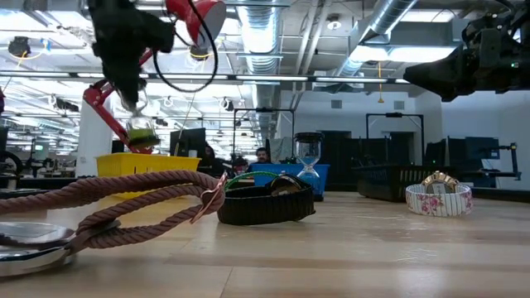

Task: Pick & Place Office items
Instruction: Put the top green hourglass into the yellow bin

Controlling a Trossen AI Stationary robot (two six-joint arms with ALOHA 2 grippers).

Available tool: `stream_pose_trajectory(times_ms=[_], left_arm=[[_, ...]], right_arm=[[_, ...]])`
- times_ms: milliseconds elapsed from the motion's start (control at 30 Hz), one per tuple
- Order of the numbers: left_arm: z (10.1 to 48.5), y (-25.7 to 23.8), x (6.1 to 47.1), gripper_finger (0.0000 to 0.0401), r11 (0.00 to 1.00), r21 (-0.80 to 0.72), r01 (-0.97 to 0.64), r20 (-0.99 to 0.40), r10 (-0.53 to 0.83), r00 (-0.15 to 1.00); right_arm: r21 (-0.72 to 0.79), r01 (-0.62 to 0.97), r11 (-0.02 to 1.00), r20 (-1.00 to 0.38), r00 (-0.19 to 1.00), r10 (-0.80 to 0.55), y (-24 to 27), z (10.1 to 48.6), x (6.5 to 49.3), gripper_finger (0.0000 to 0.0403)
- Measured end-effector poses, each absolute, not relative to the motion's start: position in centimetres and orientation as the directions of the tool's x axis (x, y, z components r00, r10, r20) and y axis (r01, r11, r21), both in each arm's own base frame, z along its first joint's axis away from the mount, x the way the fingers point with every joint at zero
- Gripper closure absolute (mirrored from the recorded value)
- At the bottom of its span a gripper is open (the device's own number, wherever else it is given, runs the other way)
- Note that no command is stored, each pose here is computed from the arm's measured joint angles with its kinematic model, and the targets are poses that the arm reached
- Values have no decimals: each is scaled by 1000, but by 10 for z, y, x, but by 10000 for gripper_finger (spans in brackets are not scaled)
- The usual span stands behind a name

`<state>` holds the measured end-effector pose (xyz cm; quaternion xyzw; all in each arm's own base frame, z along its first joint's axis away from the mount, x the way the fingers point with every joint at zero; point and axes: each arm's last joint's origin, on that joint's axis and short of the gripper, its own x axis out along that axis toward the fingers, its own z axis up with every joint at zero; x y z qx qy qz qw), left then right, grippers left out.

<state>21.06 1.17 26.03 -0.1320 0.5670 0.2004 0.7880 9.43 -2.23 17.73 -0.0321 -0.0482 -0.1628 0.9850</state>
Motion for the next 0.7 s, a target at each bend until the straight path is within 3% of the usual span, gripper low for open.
stream_pose_trajectory(times_ms=[333,467,600,700], left_arm=[[218,49,236,187,860,117,-496,-983,172,67],[202,58,242,205,850,138,-508,-987,160,-1],[198,60,244,203,848,141,-510,-987,158,-11],[200,60,244,169,847,132,-516,-987,159,9]], right_arm=[[-49,324,945,105,942,-318,-22,177,94,290],[-49,324,945,105,942,-318,-22,177,94,290],[-49,324,945,105,942,-318,-22,177,94,290],[-49,324,945,105,942,-318,-22,177,94,290]])
